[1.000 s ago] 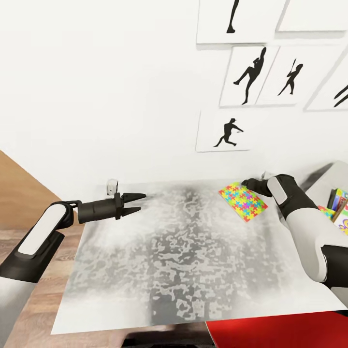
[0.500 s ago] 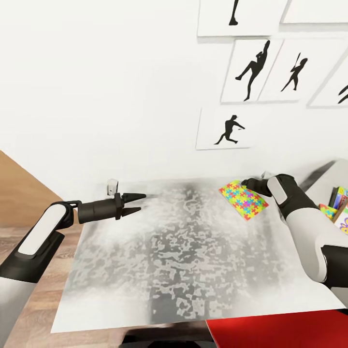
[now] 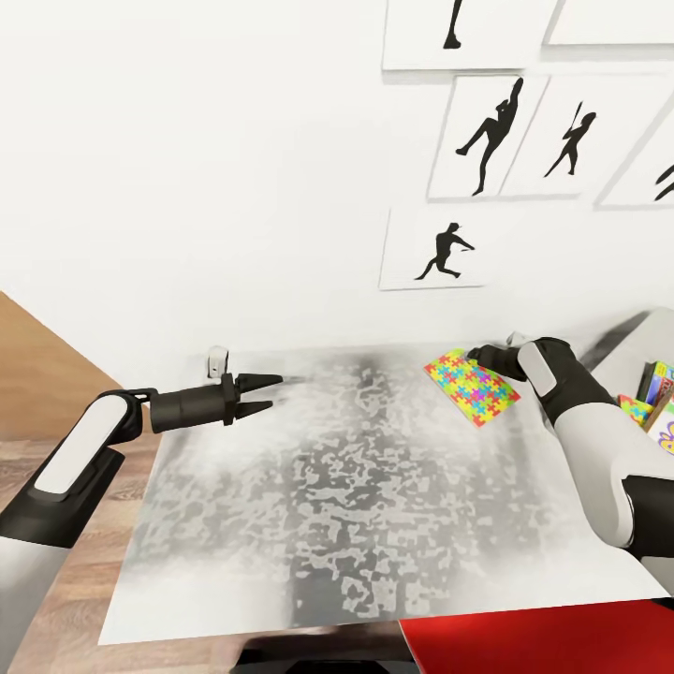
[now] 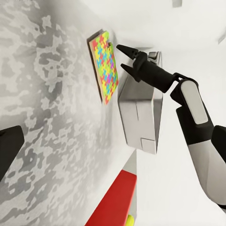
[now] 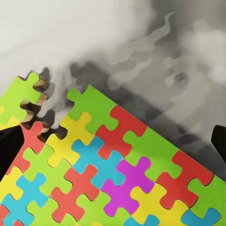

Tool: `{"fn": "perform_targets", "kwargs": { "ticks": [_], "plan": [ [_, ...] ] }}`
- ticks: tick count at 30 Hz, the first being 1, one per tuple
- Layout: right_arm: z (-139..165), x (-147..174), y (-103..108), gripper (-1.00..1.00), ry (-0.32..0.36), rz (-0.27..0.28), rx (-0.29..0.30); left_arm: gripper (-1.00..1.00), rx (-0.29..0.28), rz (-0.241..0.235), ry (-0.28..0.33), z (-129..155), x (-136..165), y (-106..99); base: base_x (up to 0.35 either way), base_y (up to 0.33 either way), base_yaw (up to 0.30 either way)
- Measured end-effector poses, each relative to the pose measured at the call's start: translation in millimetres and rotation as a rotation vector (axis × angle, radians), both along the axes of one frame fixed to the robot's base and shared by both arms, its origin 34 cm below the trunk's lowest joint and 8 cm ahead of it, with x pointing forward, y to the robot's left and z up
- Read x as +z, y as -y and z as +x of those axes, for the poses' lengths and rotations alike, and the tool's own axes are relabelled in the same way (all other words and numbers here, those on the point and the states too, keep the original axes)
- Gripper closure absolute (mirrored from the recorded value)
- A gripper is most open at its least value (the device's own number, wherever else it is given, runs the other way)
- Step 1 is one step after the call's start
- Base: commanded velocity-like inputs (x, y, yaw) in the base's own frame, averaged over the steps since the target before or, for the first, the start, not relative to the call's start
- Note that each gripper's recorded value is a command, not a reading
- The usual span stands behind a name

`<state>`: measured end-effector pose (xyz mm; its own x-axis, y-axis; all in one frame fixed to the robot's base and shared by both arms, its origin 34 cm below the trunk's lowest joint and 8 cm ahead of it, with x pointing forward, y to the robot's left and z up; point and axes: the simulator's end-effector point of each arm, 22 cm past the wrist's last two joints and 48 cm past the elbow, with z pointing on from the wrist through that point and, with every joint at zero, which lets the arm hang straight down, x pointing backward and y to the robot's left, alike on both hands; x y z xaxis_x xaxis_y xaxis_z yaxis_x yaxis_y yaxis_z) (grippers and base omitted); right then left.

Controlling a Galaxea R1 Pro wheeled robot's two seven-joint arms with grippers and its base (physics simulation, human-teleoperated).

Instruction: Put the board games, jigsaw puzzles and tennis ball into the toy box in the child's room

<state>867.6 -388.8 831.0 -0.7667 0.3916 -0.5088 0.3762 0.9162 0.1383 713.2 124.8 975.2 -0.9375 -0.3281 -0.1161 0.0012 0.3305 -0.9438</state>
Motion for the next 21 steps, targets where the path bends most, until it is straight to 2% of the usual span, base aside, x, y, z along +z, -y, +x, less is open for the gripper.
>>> {"fn": "perform_targets", "kwargs": {
  "ticks": [21],
  "plan": [
    [-3,-13,1,-1.0,-0.018,-0.001,0.0,-1.0,-0.001,0.0,-0.017,0,-10,0,0.0,0.0,0.0]
  ]
}}
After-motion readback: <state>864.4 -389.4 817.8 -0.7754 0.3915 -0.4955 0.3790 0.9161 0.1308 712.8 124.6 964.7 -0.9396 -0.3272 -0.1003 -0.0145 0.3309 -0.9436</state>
